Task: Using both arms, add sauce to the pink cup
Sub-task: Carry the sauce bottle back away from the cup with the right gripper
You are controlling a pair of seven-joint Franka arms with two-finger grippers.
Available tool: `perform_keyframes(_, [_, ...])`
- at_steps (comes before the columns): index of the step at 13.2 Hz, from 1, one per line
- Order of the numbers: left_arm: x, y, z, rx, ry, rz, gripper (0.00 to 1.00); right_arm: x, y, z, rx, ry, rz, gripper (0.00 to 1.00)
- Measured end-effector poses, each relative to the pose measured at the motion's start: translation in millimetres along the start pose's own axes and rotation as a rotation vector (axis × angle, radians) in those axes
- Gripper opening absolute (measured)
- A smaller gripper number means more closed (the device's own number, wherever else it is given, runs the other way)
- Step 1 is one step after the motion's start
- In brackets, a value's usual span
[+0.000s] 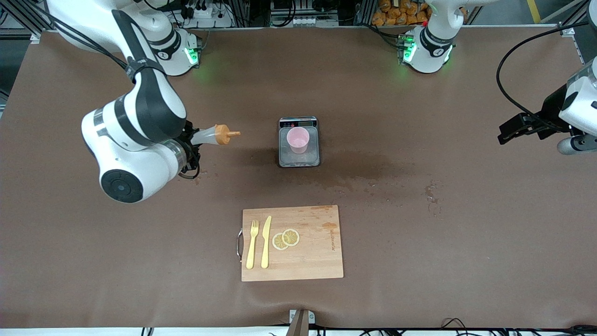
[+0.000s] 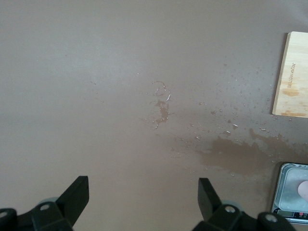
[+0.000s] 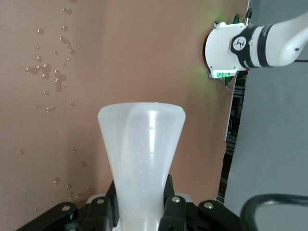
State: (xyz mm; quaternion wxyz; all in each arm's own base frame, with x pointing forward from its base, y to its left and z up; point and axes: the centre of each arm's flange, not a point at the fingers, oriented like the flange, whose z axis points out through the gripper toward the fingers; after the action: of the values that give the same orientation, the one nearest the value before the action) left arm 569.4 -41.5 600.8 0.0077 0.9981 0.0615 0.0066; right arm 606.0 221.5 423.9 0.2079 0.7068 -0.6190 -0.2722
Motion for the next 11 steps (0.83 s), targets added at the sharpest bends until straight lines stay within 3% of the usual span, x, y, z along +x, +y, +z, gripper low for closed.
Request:
perform_keyframes(2, [0, 0, 1, 0.000, -0.001, 0.000, 1.00, 27, 5, -10, -0.004, -0.028, -0.052, 0.37])
perform_keyframes(11, [0, -1, 2, 0.001, -0.004, -0.001, 1.00, 179, 14, -25, -0.002, -0.251, -0.296, 0.37])
